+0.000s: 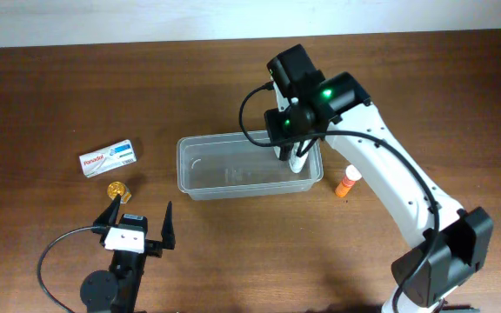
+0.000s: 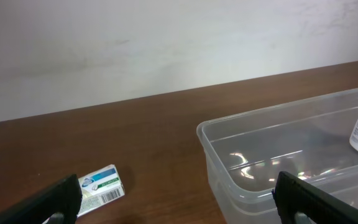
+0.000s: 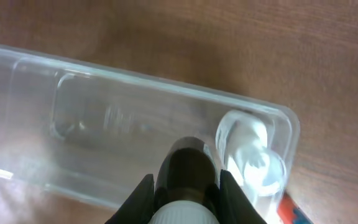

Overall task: Pack container
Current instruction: 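Carry the brown bottle into the container beside the white bottle, release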

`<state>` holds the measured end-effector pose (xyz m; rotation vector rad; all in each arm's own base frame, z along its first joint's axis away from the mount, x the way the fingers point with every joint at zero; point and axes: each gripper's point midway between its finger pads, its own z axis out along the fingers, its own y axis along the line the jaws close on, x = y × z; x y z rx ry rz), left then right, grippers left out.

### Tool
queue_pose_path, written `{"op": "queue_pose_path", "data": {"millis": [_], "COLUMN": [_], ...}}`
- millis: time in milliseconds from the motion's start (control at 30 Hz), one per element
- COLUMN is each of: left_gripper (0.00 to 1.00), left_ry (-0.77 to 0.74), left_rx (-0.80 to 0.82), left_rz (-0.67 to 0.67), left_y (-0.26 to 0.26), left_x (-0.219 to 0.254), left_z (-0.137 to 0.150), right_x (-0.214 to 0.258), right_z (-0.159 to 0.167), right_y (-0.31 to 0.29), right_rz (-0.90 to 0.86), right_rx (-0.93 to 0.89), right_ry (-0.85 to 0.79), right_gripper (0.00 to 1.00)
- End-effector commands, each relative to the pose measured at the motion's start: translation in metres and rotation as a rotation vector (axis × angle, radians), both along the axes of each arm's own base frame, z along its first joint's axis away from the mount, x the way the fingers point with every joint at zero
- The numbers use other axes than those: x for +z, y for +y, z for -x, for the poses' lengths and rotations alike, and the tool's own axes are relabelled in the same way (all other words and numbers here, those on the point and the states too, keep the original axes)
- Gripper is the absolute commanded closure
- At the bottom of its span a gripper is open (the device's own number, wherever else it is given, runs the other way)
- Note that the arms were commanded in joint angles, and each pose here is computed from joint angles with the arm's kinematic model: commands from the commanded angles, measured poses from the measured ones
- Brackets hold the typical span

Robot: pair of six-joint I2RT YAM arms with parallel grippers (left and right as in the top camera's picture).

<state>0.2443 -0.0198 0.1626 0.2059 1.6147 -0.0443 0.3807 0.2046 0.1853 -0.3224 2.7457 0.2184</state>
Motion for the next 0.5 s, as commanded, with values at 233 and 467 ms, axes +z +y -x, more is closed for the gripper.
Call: {"op": "queue_pose_path", "data": {"millis": [233, 467], "left_gripper": [0.01, 0.01], "left_ry": [-0.002, -0.002], "left_rx": [0.005, 0.005], "left_rz": [-0.010, -0.010], "left_y": [0.001, 0.001], "left_x": [-0.001, -0.001], "left_z": [0.000, 0.000], "right_x": [-0.057, -0.085], "right_z": [-0.007, -0.012], "right_y": [0.000, 0.003], "right_rz": [0.034, 0.013], "right_rx": [-0.021, -0.021], "right_ry": [-0.023, -0.061], "right_gripper": [0.79, 0.73]}}
